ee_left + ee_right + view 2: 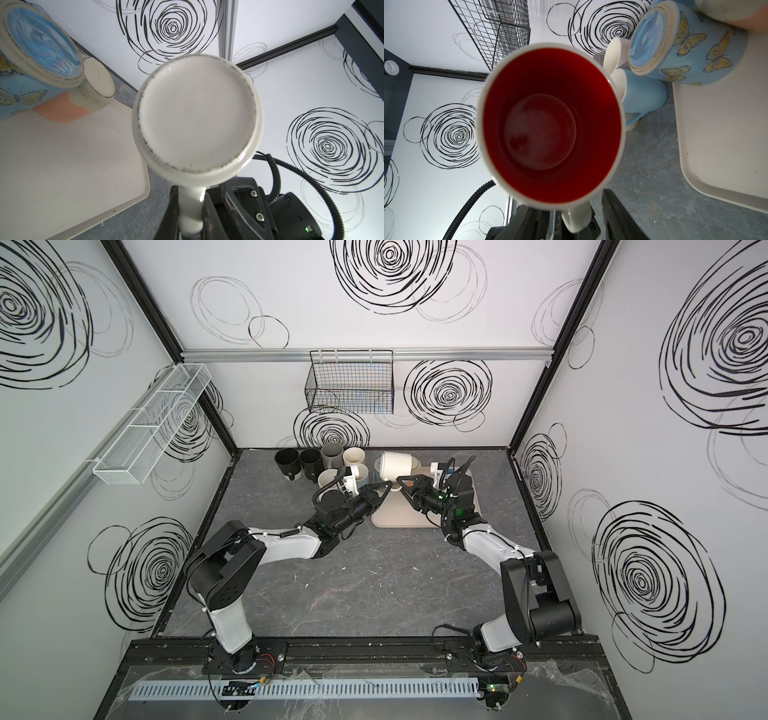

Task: Turn the mug right side up
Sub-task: 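Hold the red-lined white mug with the left gripper while the right gripper steadies its rim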

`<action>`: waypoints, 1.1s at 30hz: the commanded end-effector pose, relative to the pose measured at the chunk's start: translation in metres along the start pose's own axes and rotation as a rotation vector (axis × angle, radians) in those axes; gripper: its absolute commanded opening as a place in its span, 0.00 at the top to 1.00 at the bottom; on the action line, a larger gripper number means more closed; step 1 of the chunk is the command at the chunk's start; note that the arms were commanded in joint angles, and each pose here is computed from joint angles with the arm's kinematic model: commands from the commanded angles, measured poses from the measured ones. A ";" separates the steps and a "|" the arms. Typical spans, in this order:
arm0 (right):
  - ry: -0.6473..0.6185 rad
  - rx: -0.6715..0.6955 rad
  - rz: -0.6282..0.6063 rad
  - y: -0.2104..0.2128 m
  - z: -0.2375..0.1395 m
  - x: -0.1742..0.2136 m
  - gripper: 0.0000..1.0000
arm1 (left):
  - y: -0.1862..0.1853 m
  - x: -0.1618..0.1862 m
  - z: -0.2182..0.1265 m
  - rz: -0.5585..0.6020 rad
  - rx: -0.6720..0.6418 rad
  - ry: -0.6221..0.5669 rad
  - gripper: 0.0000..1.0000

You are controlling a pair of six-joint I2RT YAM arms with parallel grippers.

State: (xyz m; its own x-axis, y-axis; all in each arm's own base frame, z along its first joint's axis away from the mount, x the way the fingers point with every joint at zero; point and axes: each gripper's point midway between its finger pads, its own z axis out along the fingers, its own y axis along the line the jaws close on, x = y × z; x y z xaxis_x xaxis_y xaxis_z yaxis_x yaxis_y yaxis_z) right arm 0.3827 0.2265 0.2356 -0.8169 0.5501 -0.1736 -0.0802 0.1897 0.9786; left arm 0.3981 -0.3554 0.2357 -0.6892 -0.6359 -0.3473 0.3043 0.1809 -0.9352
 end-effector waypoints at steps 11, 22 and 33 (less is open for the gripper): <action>-0.002 -0.154 -0.070 0.041 0.020 0.001 0.83 | -0.100 -0.012 -0.027 -0.031 0.318 -0.040 1.00; -0.007 -0.186 -0.212 0.066 0.033 0.007 1.00 | -0.066 -0.008 -0.056 -0.001 0.188 -0.014 0.77; 0.020 0.154 -0.502 0.022 0.061 0.033 1.00 | 0.003 -0.025 -0.123 0.054 -0.038 -0.055 0.57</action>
State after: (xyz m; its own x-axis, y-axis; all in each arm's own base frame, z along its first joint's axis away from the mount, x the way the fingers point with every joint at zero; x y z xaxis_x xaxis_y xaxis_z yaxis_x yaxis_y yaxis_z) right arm 0.3866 0.2909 0.2377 -0.7860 0.4202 -0.4535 -0.2739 0.4209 0.8648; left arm 0.3421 -0.2625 0.2401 -0.6514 -0.6740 -0.3484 0.3007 0.1923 -0.9341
